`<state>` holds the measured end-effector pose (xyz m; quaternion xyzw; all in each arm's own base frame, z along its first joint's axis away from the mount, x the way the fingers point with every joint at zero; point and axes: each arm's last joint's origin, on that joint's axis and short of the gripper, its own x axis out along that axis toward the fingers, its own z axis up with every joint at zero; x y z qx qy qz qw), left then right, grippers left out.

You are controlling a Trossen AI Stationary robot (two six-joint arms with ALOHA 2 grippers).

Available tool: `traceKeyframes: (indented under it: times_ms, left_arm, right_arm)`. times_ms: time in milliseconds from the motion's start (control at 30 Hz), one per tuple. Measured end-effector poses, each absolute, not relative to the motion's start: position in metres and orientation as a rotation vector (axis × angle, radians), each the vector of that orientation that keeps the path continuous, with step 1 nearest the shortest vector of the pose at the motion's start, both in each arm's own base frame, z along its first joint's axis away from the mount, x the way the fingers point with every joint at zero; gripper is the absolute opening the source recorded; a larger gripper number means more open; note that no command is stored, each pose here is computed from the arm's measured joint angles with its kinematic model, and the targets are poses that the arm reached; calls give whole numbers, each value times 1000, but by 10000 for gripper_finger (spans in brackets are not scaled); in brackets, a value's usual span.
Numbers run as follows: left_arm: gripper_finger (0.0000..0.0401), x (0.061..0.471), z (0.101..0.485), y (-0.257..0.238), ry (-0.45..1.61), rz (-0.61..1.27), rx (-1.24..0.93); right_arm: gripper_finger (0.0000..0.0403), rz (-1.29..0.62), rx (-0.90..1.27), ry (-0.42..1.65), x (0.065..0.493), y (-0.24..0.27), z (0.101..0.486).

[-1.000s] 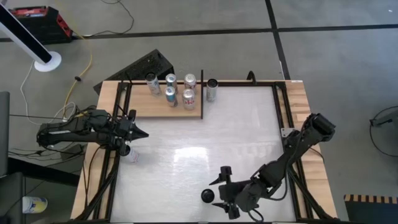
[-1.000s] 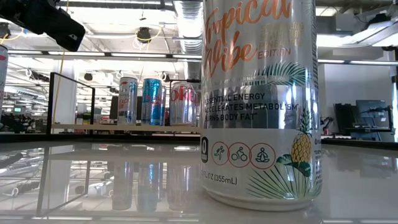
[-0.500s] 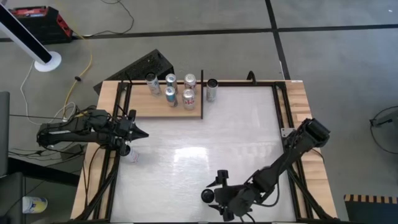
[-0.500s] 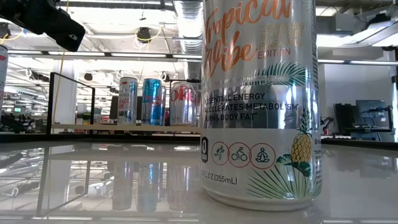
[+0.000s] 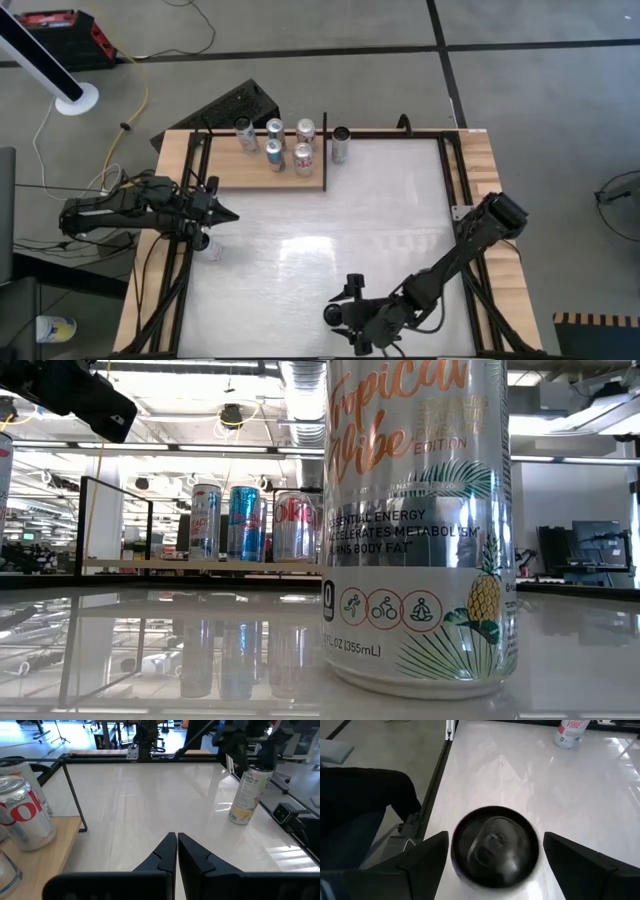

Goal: Place canned beverage on shelf
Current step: Put the bottom white-yellow soda can on the shelf

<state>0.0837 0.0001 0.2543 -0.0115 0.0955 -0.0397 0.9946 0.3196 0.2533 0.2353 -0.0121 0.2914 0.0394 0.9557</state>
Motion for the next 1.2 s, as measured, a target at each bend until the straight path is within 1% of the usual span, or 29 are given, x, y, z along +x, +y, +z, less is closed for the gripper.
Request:
traceKeyframes:
  times_ms: [100, 233, 567, 900, 1200]
  left_arm:
    - [0, 84, 254, 0, 192, -80, -23]
    - [0, 84, 254, 0, 192, -80, -23]
    - [0, 84, 254, 0, 192, -80, -23]
    - [0, 84, 254, 0, 192, -80, -23]
    - [0, 84, 254, 0, 192, -80, -23]
  right_arm:
    - [342, 68, -58, 621, 322, 256, 220]
    - [340, 70, -61, 619, 326, 258, 213]
    - [338, 72, -80, 599, 326, 258, 217]
    - [294, 82, -119, 596, 326, 258, 217]
    - [291, 107, -262, 536, 339, 247, 222]
